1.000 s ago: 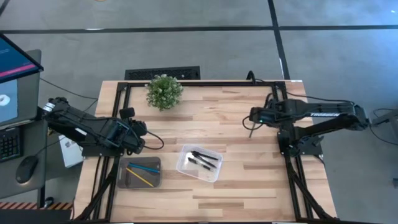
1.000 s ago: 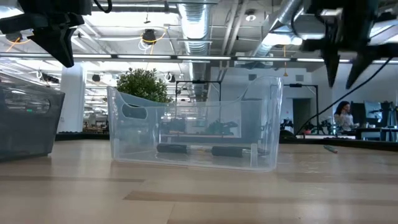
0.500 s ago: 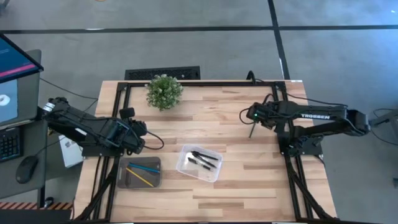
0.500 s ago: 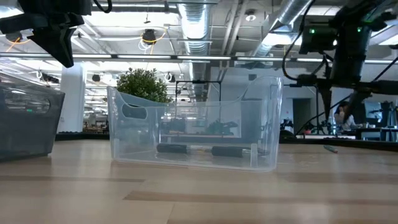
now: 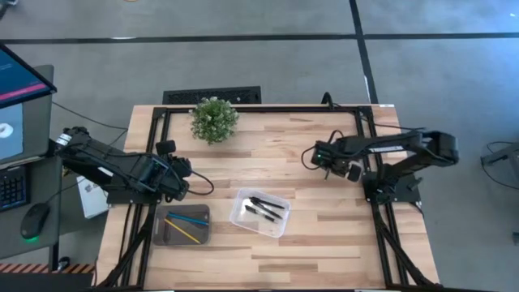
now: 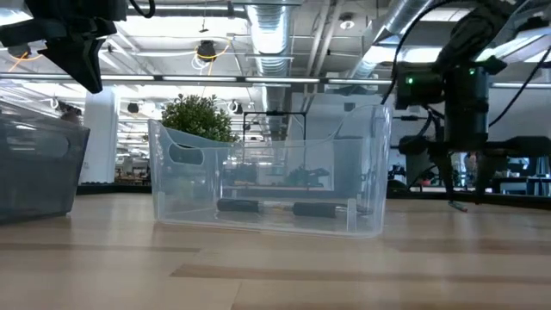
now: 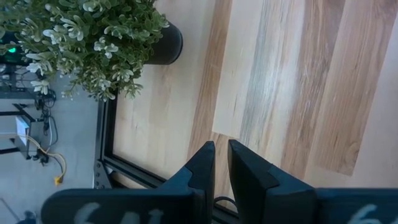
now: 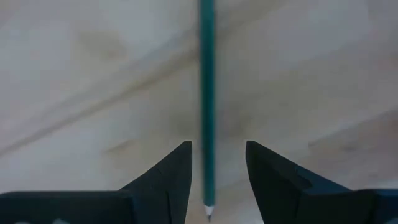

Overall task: Sort pens & pencils
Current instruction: Put the green pencil into the black bin

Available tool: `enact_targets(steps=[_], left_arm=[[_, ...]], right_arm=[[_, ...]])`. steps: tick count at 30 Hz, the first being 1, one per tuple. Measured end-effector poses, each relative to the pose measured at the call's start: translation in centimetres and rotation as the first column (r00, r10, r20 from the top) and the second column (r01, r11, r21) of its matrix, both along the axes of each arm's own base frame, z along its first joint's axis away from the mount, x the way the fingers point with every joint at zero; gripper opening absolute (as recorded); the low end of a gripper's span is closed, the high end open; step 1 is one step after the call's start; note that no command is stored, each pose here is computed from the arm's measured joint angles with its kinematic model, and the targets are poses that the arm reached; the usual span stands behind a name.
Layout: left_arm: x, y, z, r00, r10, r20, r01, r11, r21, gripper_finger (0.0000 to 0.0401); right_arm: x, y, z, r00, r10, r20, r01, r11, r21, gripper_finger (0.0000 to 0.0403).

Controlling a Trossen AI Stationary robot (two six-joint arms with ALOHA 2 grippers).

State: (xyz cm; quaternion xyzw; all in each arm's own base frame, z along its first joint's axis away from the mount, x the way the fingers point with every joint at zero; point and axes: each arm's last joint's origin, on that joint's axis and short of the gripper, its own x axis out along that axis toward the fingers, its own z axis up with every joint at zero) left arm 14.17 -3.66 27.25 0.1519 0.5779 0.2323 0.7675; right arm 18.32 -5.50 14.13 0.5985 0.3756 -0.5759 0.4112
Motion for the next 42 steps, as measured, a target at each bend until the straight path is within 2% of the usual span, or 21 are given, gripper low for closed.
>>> enact_targets(steps=[5, 16, 19, 24, 31, 42], left_arm=[[0.0, 0.0, 0.0, 1.000, -0.006, -0.003, 0.006, 1.000, 0.002, 0.0036], [0.0, 0.0, 0.0, 1.000, -0.025, -0.015, 0.025, 1.000, 0.007, 0.0036], [0.0, 0.0, 0.0, 1.000, -0.024, -0.014, 0.024, 1.000, 0.008, 0.0036], [0.0, 0.0, 0.0, 1.000, -0.025, -0.015, 0.025, 1.000, 0.008, 0.0036], [0.0, 0.0, 0.0, 1.000, -0.024, -0.014, 0.024, 1.000, 0.007, 0.0036], [0.0, 0.0, 0.0, 1.000, -0.023, -0.014, 0.023, 1.000, 0.005, 0.0036]], right_arm=[[0.6, 0.4, -1.3, 0.998, -0.027, -0.051, 0.030, 0.997, 0.065, 0.0172], [0.8, 0.5, -0.9, 0.999, -0.029, -0.036, 0.031, 0.999, 0.045, 0.0172], [0.7, 0.4, -0.9, 0.999, 0.004, -0.041, -0.003, 1.000, 0.020, 0.0170], [0.8, 0.3, -1.1, 0.990, 0.130, -0.055, -0.129, 0.992, 0.010, 0.0168], [1.0, 0.7, -1.1, 0.999, 0.018, -0.044, -0.018, 1.000, 0.001, 0.0165], [1.2, 0.8, -1.2, 0.998, -0.057, -0.015, 0.058, 0.998, 0.032, 0.0135]])
